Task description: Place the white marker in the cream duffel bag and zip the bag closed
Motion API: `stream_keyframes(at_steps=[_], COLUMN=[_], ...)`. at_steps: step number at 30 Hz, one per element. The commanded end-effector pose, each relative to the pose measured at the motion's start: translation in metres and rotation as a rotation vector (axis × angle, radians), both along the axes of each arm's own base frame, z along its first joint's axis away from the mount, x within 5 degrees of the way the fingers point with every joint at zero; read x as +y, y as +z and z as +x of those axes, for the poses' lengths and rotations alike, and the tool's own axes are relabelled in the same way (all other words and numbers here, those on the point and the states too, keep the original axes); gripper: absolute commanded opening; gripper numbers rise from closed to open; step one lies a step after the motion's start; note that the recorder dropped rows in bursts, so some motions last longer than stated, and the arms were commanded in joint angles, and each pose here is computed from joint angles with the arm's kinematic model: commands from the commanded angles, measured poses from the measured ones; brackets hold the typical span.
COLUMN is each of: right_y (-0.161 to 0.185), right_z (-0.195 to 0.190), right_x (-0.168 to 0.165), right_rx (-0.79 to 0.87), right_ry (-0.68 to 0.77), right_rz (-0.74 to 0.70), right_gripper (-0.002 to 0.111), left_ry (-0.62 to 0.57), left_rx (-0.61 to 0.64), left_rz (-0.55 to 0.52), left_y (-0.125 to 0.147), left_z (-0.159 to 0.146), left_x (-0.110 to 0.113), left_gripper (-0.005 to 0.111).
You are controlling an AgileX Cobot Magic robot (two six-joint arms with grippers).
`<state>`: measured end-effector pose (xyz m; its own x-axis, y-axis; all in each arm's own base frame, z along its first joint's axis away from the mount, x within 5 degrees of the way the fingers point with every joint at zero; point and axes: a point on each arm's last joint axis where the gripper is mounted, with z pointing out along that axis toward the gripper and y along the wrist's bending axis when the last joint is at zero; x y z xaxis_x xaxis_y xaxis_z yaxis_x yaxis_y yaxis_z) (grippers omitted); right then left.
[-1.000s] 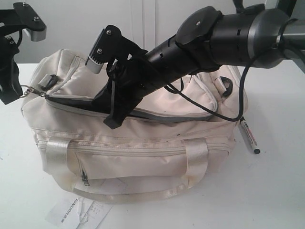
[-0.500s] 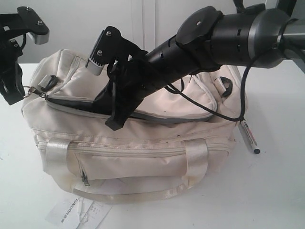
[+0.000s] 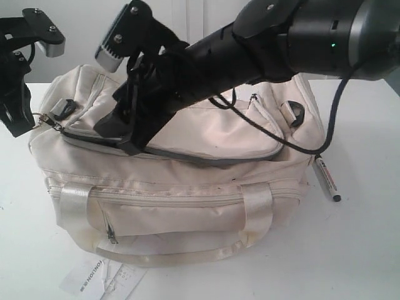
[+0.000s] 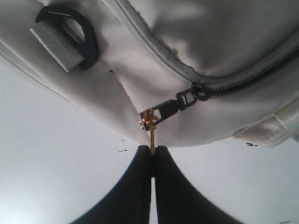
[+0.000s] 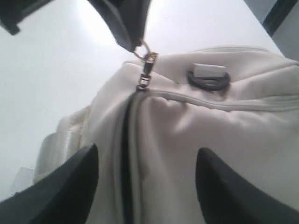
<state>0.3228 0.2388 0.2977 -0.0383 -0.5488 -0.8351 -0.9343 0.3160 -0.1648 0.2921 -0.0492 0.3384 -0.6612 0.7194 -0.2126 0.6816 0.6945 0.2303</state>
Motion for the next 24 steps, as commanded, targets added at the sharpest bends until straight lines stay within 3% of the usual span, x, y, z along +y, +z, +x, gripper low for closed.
stream_keyframes(at_steps=[1, 15, 21, 24], right_y=[-0.013, -0.038, -0.048, -0.048], right_z=[-0.003, 0.011, 0.015, 0.015], right_x=[0.022, 0.042, 0.044, 0.044], right_rx=[-0.005, -0.036, -0.027, -0.029], right_ry=[0.0, -0.06, -0.071, -0.074], right_rz=[-0.006, -0.034, -0.047, -0.047], right_gripper=[0.058, 0.057, 0.043, 0.022], left_ry=[0.015, 0.014, 0.014, 0.014], left_rx=[0.004, 0.008, 0.009, 0.009], left_rz=[-0.017, -0.028, -0.031, -0.031], left_y=[0.002, 0.002, 0.002, 0.002], left_z=[-0.003, -0.004, -0.004, -0.004], left_x=[0.001, 0.0, 0.0, 0.0], left_gripper=[0.0, 0.0, 0.0, 0.0])
